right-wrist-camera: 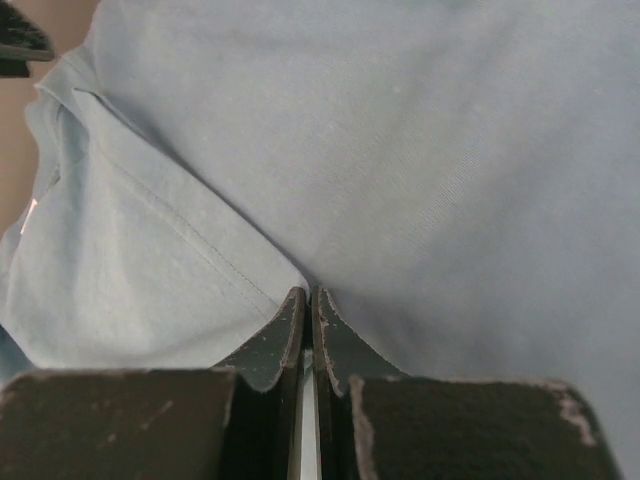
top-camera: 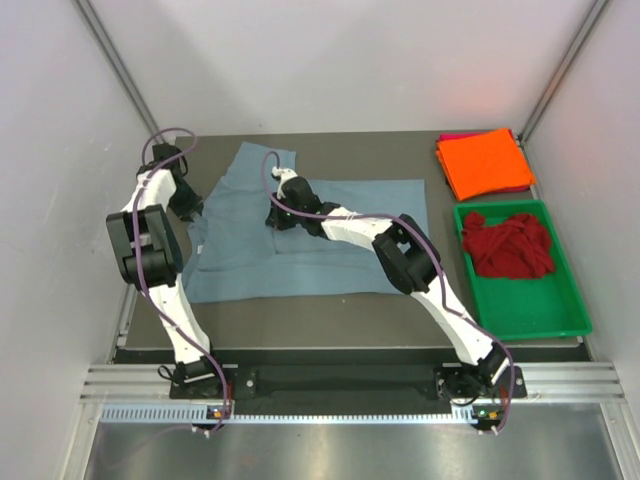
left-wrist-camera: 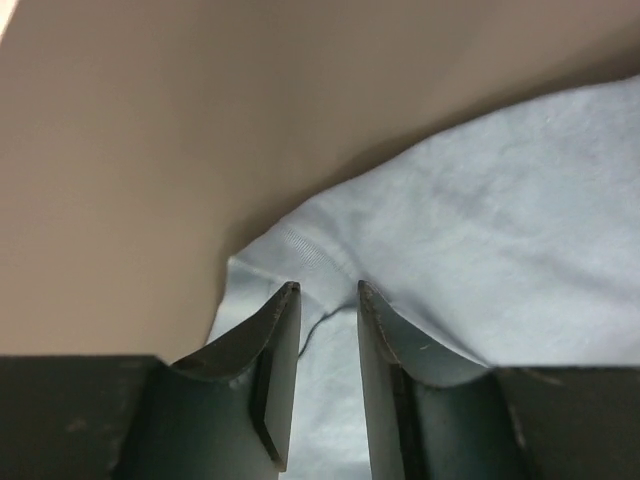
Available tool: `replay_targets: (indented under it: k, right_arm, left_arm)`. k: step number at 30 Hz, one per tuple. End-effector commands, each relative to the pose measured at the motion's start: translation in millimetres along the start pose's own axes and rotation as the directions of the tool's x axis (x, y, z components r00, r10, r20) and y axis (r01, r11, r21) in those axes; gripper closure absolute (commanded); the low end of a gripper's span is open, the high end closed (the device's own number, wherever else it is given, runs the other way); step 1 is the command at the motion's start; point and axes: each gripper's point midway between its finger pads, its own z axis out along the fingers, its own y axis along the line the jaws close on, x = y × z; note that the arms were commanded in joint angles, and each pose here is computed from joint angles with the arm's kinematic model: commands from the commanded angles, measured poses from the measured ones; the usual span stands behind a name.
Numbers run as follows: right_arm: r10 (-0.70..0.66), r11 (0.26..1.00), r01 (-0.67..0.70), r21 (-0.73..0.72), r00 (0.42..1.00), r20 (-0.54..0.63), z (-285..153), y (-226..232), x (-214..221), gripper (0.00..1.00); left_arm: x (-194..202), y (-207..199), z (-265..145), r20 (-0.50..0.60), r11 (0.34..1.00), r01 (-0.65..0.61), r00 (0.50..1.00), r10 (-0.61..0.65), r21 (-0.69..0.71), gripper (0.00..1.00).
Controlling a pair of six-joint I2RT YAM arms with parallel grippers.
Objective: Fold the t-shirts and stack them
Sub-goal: Fold the tshirt
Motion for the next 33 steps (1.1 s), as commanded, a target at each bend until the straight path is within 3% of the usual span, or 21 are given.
replay_targets:
  k: [1, 6, 12, 19, 23, 33]
  right_arm:
    - [-0.035, 0.999, 0.035, 0.003, 0.992, 0.121, -23, 25, -41, 1.0]
    - [-0.029, 0.999, 0.033, -0.031, 0.99, 0.139, -25, 32, -48, 1.0]
    - [-0.016, 0.998, 0.024, -0.051, 0.99, 0.138, -27, 34, -48, 1.0]
    - [-0.006, 0.997, 0.015, -0.072, 0.992, 0.129, -28, 36, -44, 1.0]
    - [-0.005, 0.997, 0.015, -0.075, 0.992, 0.129, -29, 35, -45, 1.0]
    - [0.004, 0.997, 0.005, -0.071, 0.993, 0.122, -32, 28, -41, 1.0]
  left_arm:
    - [-24, 0, -35, 0.114, 1.0, 0.016, 0.993, -0.018, 0.022, 0.66]
    - [-11, -11, -37, 0.065, 0.993, -0.055, 0.997, 0.048, 0.107, 0.73]
    - [3, -25, -38, 0.018, 0.978, -0.061, 0.998, 0.059, 0.198, 0.73]
    - [10, -21, -28, 0.017, 0.974, -0.1, 0.995, 0.099, 0.202, 0.72]
    - [15, -25, -21, 0.025, 0.967, -0.095, 0.995, 0.092, 0.237, 0.65]
    - [14, -24, -11, 0.055, 0.953, -0.129, 0.991, 0.119, 0.275, 0.61]
